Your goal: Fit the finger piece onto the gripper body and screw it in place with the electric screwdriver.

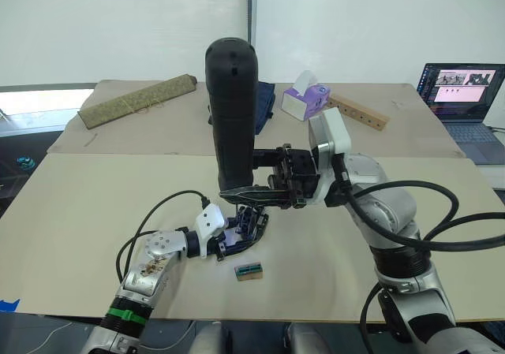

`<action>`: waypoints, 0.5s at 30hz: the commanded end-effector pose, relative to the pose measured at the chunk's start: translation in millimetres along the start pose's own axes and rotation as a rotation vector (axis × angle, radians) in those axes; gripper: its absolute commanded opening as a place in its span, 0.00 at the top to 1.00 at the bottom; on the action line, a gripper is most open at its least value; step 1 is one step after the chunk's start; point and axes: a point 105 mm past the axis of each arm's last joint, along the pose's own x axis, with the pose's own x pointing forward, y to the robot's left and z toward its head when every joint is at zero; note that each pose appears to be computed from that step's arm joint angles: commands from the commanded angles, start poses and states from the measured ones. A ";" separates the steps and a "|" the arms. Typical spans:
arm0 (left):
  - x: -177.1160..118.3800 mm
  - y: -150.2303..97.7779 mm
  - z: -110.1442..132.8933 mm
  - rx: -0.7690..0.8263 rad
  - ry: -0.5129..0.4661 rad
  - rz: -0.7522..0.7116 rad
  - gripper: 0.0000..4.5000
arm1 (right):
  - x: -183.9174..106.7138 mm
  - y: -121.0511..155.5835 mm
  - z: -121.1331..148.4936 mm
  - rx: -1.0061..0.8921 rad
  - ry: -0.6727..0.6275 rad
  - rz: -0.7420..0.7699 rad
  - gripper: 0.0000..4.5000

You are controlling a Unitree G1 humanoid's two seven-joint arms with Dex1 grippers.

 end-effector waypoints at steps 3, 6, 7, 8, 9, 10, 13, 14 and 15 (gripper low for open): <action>-8.2 5.3 -20.5 -0.053 0.072 0.059 0.19 | 2.8 19.9 38.9 -0.102 -0.005 0.134 0.57; -20.3 11.3 -16.9 -0.041 0.056 0.080 0.01 | 2.7 25.6 66.4 -0.102 -0.021 0.168 0.57; -25.6 10.5 -16.5 -0.047 0.051 0.074 0.01 | 1.1 27.5 72.9 -0.098 -0.018 0.171 0.57; -33.9 12.1 -15.5 -0.036 0.042 0.083 0.01 | -3.6 27.2 78.3 -0.089 -0.008 0.156 0.57; -42.5 12.0 -15.1 -0.041 0.037 0.080 0.01 | -9.8 25.7 81.6 -0.078 0.013 0.132 0.57; -52.6 13.7 -14.5 -0.041 0.032 0.086 0.01 | -19.4 22.3 83.3 -0.068 0.048 0.094 0.57; -84.7 16.7 -6.5 -0.016 -0.020 0.078 0.01 | -54.6 8.3 83.1 -0.008 0.168 -0.064 0.57; -93.9 18.6 -2.0 -0.002 -0.048 0.079 0.01 | -65.6 4.7 82.6 0.021 0.206 -0.111 0.57; -102.6 18.9 2.5 0.001 -0.074 0.066 0.01 | -78.2 0.9 80.3 0.076 0.254 -0.170 0.57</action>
